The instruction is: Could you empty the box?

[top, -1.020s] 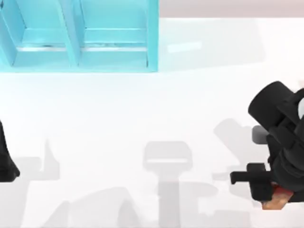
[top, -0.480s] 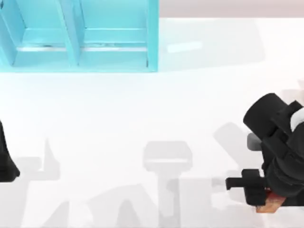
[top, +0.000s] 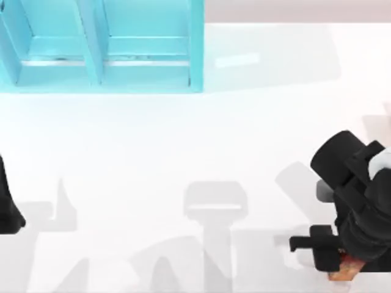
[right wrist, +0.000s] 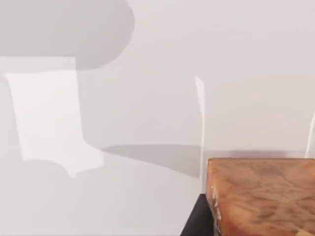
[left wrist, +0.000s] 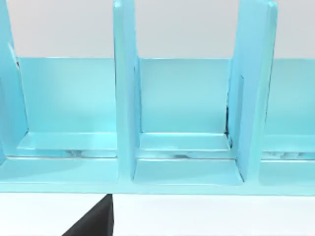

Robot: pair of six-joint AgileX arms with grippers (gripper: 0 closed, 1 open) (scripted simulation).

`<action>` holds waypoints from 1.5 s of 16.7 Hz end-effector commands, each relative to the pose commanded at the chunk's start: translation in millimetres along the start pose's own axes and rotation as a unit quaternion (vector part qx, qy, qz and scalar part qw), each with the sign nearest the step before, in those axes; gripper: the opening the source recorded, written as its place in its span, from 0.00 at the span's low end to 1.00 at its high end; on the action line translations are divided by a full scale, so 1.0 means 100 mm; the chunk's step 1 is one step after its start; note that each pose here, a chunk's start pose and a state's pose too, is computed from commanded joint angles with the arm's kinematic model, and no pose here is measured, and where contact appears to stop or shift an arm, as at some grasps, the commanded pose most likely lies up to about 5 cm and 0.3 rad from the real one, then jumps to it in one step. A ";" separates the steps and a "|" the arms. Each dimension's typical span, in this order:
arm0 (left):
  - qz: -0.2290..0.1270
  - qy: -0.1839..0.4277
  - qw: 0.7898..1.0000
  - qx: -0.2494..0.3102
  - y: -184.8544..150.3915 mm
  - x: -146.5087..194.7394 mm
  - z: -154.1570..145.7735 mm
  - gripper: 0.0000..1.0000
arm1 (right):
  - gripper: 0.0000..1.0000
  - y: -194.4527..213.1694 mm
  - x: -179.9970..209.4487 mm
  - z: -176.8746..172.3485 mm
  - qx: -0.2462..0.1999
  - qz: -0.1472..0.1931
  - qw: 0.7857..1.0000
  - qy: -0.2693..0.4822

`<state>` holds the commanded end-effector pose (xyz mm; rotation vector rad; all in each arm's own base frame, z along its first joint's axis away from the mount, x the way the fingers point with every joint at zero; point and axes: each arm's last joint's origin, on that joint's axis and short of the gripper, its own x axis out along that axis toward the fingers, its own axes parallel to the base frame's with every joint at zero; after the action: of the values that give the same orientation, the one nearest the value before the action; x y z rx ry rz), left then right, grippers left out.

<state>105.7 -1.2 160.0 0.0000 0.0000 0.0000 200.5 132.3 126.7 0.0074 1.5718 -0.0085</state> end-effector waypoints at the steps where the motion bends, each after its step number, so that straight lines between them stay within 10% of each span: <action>1: 0.000 0.000 1.000 0.000 0.00 0.00 0.00 1.00 | 0.15 0.00 0.00 0.00 0.000 0.000 1.000 0.000; 12: 0.000 0.000 1.000 0.000 0.00 0.00 0.00 1.00 | 0.98 0.00 0.00 0.00 0.000 0.000 1.000 0.000; 25: 0.000 0.000 1.000 0.000 0.00 0.00 0.00 1.00 | 1.00 0.03 -0.17 0.04 0.000 0.004 1.000 -0.006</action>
<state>105.7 -1.2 160.0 0.0000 0.0000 0.0000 204.3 135.1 144.0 0.0141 1.5593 -0.0026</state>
